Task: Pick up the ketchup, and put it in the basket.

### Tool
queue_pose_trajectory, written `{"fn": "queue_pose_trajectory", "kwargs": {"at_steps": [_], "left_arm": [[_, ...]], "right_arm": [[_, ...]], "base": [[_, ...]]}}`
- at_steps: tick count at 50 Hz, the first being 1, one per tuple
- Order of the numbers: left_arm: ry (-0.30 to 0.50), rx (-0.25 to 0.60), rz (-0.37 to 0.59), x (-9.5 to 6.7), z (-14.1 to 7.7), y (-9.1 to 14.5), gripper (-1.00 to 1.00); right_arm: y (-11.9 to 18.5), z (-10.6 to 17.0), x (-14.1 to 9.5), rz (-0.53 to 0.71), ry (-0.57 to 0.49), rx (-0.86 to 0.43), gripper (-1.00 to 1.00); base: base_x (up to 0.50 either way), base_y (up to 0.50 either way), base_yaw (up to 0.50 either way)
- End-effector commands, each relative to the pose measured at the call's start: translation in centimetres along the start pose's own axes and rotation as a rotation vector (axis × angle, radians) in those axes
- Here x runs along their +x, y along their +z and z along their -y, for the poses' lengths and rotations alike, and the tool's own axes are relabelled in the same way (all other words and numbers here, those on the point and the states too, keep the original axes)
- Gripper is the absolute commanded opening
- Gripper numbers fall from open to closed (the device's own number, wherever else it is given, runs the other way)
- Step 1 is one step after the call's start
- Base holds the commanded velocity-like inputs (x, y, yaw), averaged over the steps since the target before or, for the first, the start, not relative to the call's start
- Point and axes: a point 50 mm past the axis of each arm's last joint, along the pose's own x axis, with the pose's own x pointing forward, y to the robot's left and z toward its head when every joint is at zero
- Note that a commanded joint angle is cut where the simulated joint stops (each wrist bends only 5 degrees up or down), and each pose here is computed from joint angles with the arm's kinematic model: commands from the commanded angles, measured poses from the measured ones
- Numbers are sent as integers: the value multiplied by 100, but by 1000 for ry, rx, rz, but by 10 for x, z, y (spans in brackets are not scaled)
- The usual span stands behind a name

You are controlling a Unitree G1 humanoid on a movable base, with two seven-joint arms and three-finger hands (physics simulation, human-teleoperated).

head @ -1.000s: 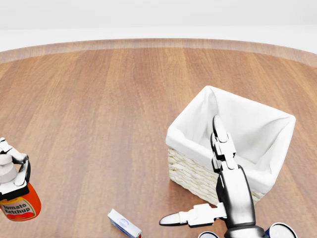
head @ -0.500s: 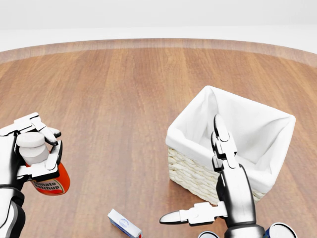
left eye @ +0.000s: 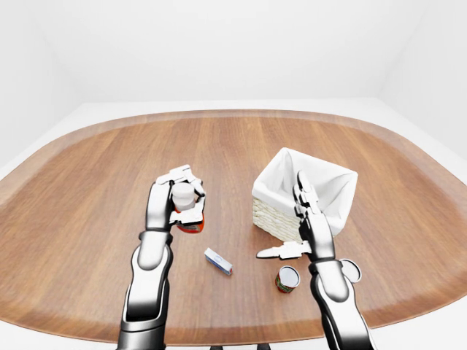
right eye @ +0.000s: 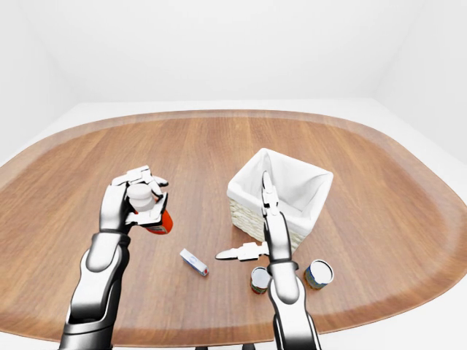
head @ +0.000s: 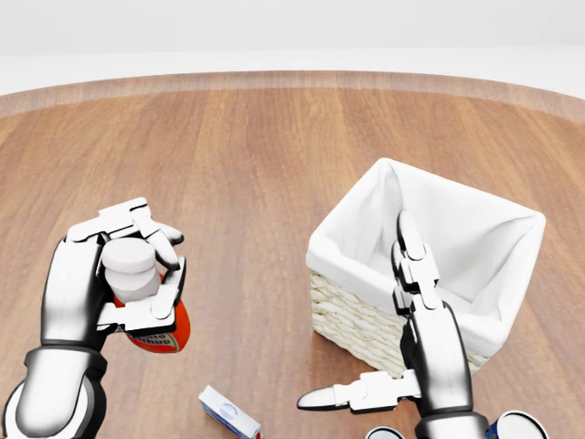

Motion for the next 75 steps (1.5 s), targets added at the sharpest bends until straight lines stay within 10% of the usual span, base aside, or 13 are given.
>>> {"fn": "queue_pose_trajectory", "kwargs": {"at_steps": [1, 42, 75], "left_arm": [[-49, -34, 100, -1, 23, 24, -92], [-300, -107, 196, -30, 116, 58, -92], [-385, -144, 250, -52, 142, 75, -91]], "right_arm": [[-2, -2, 1, -3, 10, -1, 100], [1, -2, -1, 4, 15, 1, 100], [0, -3, -1, 4, 17, -6, 100]], "base": [[0, 0, 0], [0, 0, 0], [0, 0, 0]]}}
